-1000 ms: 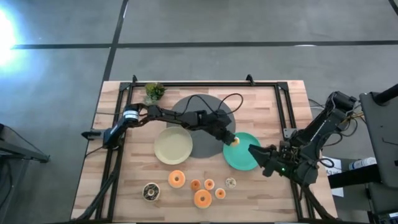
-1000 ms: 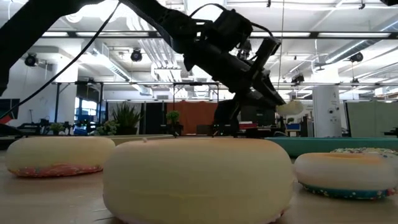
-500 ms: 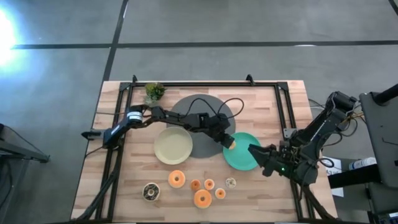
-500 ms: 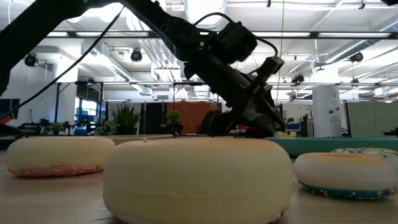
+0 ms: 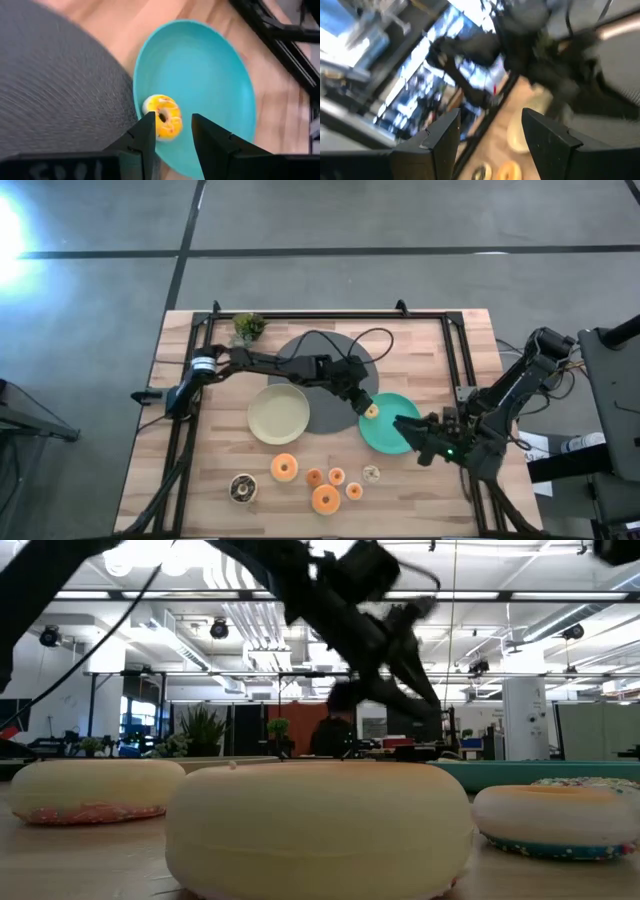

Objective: Pick & Place donuts
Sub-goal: Put the small white donut on the green plate

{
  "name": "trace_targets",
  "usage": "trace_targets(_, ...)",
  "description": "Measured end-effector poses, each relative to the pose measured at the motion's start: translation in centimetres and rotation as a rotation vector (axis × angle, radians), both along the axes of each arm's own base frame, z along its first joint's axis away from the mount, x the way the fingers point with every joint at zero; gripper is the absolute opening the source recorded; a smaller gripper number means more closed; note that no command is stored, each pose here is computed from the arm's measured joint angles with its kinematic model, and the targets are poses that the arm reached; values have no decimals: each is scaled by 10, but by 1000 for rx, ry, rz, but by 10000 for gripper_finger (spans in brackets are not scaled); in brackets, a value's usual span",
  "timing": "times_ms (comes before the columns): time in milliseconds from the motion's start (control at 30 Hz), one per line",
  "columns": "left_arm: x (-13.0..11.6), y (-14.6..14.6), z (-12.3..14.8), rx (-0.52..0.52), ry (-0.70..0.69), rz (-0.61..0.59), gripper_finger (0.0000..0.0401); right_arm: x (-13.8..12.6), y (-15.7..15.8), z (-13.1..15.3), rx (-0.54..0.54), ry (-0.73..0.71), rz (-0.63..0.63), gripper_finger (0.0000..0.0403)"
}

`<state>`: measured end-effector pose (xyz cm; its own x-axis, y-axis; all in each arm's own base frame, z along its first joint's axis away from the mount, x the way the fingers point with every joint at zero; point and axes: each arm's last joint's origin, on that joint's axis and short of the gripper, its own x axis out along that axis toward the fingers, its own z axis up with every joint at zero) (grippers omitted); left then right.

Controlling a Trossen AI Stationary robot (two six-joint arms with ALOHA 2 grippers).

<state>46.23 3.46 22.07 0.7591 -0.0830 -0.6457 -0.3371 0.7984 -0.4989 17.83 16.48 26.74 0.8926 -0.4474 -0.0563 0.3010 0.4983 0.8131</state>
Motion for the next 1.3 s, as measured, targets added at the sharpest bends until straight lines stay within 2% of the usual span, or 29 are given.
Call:
trace_targets(100,-17,-5,36,81,-56,-68,101,19,-12,-2,4,49,119,203)
trace_targets(167,-34,-8,56,110,-76,-91,101,31,-20,1,-49,53,164,203)
trace_targets(300,-80,-13,75,127,-109,-98,101,39,-38,17,-202,34,133,203)
trace_targets(400,-121,-19,88,102,-209,-89,101,42,-56,20,-270,91,155,203)
trace_targets(533,-173,-29,92,-28,-373,-109,101,52,-82,2,-212,273,307,203)
trace_targets(700,-224,-38,79,-142,-492,-44,101,68,-95,-12,-83,492,509,203)
trace_targets(833,-250,-43,57,-173,-478,75,101,77,-81,-17,-24,671,641,203)
trace_targets(933,-263,-44,43,-194,-467,133,101,83,-57,-22,-59,830,711,200)
trace_targets(1033,-269,-44,34,-215,-463,153,101,85,-28,-31,-171,1017,790,192)
trace_targets(1200,-272,-44,25,-203,-449,149,101,91,24,-40,-452,1208,894,177)
trace_targets(1300,-271,-44,24,-184,-447,139,101,97,46,-49,-556,1295,924,171)
